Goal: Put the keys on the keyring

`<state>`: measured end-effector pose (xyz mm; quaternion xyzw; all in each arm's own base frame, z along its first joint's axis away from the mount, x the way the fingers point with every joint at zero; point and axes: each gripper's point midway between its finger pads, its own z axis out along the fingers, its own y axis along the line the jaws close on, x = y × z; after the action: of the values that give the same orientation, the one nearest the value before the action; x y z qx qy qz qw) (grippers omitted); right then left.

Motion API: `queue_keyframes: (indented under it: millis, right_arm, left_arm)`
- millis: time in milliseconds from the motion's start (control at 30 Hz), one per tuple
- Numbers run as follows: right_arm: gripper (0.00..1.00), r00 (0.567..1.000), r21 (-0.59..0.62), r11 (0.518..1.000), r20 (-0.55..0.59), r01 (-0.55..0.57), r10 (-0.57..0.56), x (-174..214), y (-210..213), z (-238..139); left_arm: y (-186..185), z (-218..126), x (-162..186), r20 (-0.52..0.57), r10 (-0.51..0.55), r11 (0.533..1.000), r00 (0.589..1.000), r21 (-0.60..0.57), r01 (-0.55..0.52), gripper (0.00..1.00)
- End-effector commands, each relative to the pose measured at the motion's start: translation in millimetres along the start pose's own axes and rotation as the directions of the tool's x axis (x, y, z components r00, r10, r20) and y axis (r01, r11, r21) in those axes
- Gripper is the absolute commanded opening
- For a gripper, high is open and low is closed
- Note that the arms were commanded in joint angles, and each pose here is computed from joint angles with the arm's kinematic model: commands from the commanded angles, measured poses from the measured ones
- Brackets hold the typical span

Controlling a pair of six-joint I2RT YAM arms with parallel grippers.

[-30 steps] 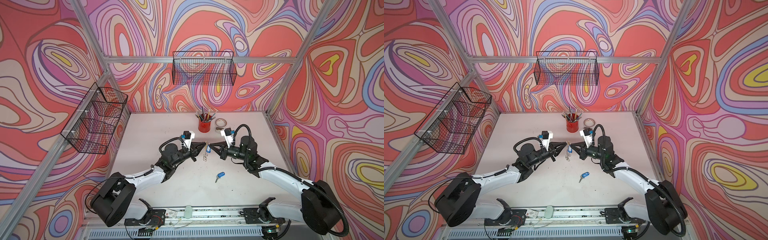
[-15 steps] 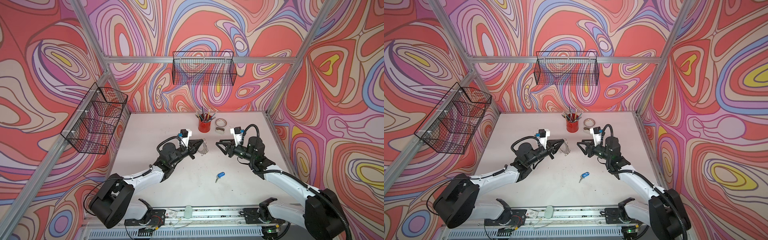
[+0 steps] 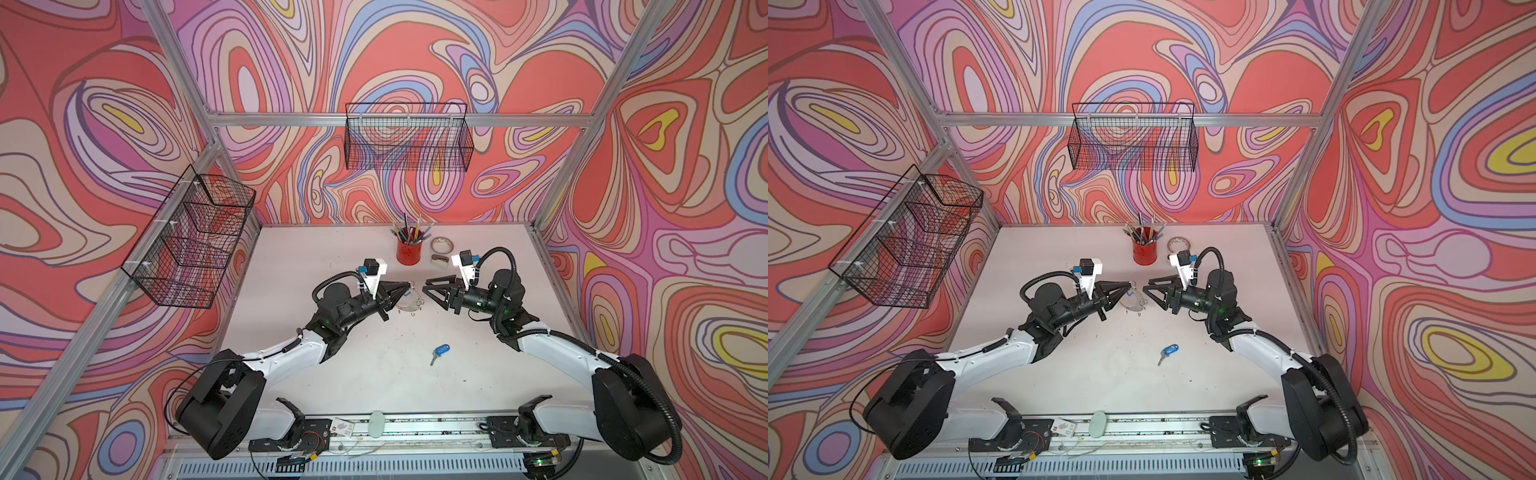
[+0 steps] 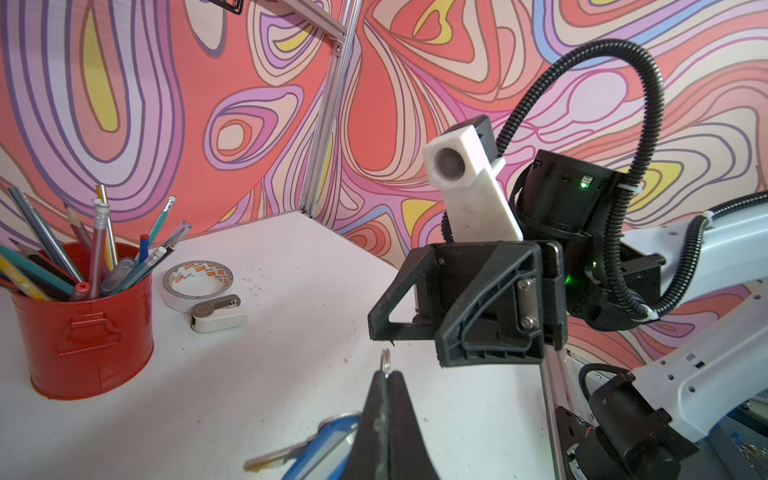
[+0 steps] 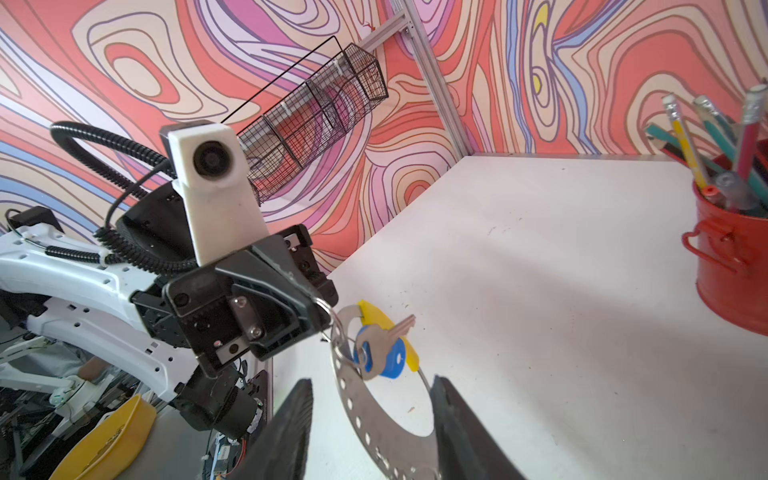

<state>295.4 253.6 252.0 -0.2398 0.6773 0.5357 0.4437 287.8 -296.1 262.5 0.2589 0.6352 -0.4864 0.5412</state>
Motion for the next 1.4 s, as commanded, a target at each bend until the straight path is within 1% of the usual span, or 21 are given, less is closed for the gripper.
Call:
queue_keyframes:
  millis: [0, 100, 200, 333, 400, 467, 600, 800, 933, 1033, 1167, 1233, 1367]
  right_arm:
    - [0.46, 1.000, -0.065, 0.998, -0.013, 0.013, -0.014, -1.3, 9.9, 9.1]
    - [0.44, 1.000, -0.080, 0.997, -0.023, 0.011, -0.013, 0.4, 12.7, 14.4]
    - [0.37, 0.999, -0.091, 0.996, -0.039, 0.008, -0.011, 3.9, 14.0, 20.4]
    - [0.25, 0.999, -0.091, 0.996, -0.044, 0.001, -0.005, 5.0, 12.5, 22.5]
    - [0.24, 0.999, -0.091, 0.996, -0.044, -0.001, -0.003, 5.3, 12.5, 22.4]
    - [0.20, 0.999, -0.092, 0.996, -0.046, -0.001, -0.003, 5.7, 12.5, 22.8]
    - [0.15, 0.999, -0.088, 0.996, -0.050, -0.011, 0.007, 7.6, 10.5, 23.3]
    - [0.10, 0.999, -0.088, 0.996, -0.048, -0.023, 0.019, 7.3, 8.1, 25.4]
    - [0.00, 0.998, -0.094, 0.995, -0.056, -0.038, 0.033, 9.4, 6.2, 27.3]
    - [0.00, 0.998, -0.089, 0.995, -0.057, -0.042, 0.037, 10.5, 4.4, 27.6]
    - [0.00, 0.998, -0.047, 0.998, -0.049, -0.045, 0.042, 12.0, -3.3, 27.5]
    - [0.00, 0.998, -0.059, 0.998, -0.049, -0.035, 0.032, 12.7, -0.9, 26.7]
    - [0.00, 0.999, -0.040, 0.999, -0.038, 0.002, -0.003, 12.3, -2.7, 24.9]
  left_arm:
    - [-9.3, 4.9, -18.6, 0.048, 0.007, 0.998, 0.999, 0.060, -0.010, 0.00]
    - [-10.5, 6.2, -16.8, 0.044, -0.001, 0.997, 0.999, 0.075, -0.002, 0.00]
    - [-11.2, 6.8, -15.1, 0.040, -0.006, 0.996, 0.999, 0.085, 0.002, 0.00]
    - [-10.8, 6.6, -13.6, 0.036, -0.005, 0.996, 0.999, 0.084, 0.002, 0.00]
    - [-10.2, 6.7, -12.6, 0.033, -0.004, 0.997, 0.999, 0.081, 0.001, 0.00]
    - [-9.8, 6.6, -10.7, 0.028, -0.003, 0.997, 1.000, 0.081, 0.001, 0.00]
    - [-10.6, 7.8, -9.7, 0.024, -0.003, 0.996, 1.000, 0.092, 0.001, 0.00]
    - [-9.6, 9.0, -5.0, 0.010, -0.004, 0.995, 1.000, 0.095, 0.003, 0.00]
    - [-7.8, 9.2, -1.1, -0.007, 0.001, 0.996, 1.000, 0.088, -0.001, 0.00]
    - [-7.4, 9.1, 1.4, -0.019, 0.008, 0.996, 1.000, 0.085, -0.006, 0.00]
    - [-5.3, 9.1, 3.5, -0.046, 0.005, 0.997, 0.999, 0.082, -0.001, 0.00]
    - [-4.7, 8.6, 3.4, -0.062, -0.003, 0.996, 0.998, 0.086, 0.009, 0.00]
    - [-1.8, 2.6, 3.2, -0.111, -0.009, 0.997, 0.994, 0.079, 0.017, 0.17]
